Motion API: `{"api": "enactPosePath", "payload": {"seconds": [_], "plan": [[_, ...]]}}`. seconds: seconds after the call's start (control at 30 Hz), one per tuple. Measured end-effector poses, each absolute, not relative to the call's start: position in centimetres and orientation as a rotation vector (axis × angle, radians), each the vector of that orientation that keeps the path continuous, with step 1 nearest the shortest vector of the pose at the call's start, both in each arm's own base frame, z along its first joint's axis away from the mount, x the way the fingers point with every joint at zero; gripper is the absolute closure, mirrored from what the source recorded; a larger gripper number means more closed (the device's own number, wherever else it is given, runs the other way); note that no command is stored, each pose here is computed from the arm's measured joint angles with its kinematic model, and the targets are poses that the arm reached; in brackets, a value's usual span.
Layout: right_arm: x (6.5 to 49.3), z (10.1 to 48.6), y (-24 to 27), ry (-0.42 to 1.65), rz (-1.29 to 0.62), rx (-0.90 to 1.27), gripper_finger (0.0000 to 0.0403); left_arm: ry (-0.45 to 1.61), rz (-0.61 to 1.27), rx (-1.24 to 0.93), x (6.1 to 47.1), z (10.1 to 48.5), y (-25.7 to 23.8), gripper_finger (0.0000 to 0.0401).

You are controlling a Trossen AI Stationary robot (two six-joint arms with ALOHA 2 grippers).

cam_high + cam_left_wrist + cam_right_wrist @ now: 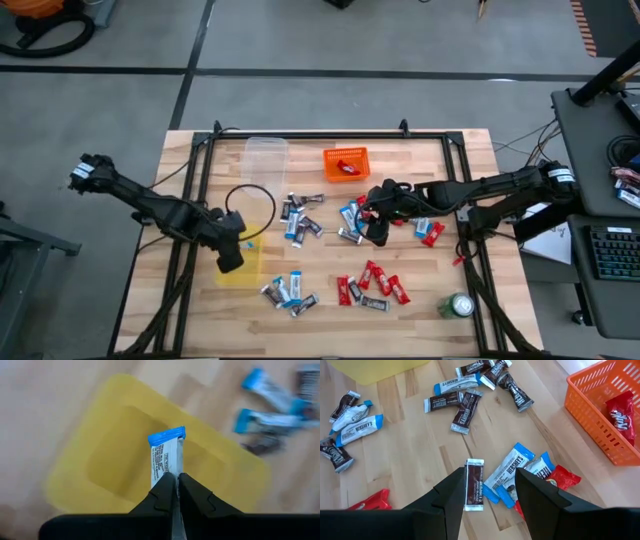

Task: Sort candy
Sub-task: Put the middle left white candy into the yellow bin, then put the center brown candy into the transparent bin

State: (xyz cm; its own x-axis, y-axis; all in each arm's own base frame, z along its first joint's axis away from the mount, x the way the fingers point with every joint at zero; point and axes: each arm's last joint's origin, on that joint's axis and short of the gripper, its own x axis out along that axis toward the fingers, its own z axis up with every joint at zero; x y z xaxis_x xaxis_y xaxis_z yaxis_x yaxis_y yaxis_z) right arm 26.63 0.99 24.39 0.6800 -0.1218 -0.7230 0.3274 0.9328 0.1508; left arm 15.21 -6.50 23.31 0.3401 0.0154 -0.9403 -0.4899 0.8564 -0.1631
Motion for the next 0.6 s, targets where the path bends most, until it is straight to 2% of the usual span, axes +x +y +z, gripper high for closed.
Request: {"api": "enactPosePath", "payload": {"seconds": [0.13,0.27,0.43,0.6], "plan": [[26.6,24.4,1.0,0.786,-0.256,0.279,0.0241,1.231,0.411,-0.397,15.4,22.6,-6.4,0.0386],[26.6,24.4,1.0,0.786,-0.256,0.281,0.0241,1.259,0.428,-0.377,15.7,22.1,-6.6,0.0355],[26.6,24.4,1.0,0.786,-0.258,0.284,0.0241,1.286,0.432,-0.345,16.0,21.6,-6.7,0.0314],[26.6,24.4,1.0,0.776,-0.29,0.362,0.0241,1.295,0.404,-0.306,16.3,21.4,-6.9,0.0293]]}}
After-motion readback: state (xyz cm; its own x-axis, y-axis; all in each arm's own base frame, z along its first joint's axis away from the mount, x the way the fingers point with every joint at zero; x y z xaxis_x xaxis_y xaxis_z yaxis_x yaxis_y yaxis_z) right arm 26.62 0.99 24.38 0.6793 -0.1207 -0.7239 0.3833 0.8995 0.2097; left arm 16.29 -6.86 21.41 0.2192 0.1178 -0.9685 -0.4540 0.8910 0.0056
